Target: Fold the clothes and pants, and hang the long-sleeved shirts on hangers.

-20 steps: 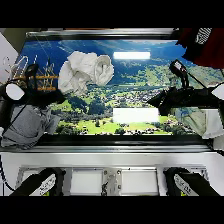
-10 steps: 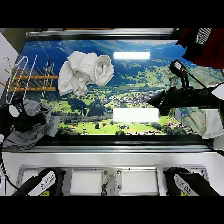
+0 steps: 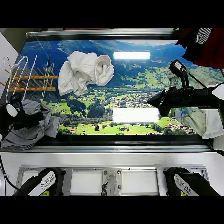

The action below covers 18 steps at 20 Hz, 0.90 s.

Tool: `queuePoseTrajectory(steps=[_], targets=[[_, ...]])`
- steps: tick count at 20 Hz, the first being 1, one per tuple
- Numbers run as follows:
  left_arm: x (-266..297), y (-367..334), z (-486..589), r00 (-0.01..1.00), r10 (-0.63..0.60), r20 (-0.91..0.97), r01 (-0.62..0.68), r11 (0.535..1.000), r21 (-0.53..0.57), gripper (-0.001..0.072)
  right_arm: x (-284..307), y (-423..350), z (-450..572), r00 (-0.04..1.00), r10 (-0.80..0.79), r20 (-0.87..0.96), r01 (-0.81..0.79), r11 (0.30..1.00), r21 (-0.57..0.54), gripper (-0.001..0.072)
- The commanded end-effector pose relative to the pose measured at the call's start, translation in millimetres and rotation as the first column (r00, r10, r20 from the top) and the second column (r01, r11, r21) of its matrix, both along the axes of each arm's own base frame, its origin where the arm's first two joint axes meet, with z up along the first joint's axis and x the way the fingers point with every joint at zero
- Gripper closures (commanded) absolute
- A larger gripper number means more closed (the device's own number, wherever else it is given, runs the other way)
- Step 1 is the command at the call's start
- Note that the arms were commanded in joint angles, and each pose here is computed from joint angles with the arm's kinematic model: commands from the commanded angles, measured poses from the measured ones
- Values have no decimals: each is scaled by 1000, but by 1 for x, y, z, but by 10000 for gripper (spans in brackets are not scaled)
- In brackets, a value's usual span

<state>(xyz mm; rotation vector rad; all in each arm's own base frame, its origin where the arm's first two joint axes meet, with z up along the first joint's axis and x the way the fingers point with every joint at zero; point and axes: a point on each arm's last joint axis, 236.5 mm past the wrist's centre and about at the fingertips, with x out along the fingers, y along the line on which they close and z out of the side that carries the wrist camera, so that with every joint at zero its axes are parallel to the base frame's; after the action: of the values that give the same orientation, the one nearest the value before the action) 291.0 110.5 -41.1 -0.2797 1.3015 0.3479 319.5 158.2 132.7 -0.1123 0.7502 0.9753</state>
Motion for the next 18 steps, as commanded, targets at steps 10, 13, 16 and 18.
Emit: queuePoseTrajectory(steps=[10,13,16,18], targets=[[-29,-299,274,539,-414,734,696,709,-112,694,19,-7,5,996,-63,59,63,998,0,693],[-44,-351,294,445,-407,798,785,606,-129,694,20,-7,5,996,-53,77,54,999,-7,692],[-41,-392,285,441,-458,772,826,544,-148,694,20,-4,8,996,-53,75,52,999,13,692],[-26,-414,276,451,-488,747,832,533,-154,694,15,8,19,998,-36,60,31,996,83,693]])
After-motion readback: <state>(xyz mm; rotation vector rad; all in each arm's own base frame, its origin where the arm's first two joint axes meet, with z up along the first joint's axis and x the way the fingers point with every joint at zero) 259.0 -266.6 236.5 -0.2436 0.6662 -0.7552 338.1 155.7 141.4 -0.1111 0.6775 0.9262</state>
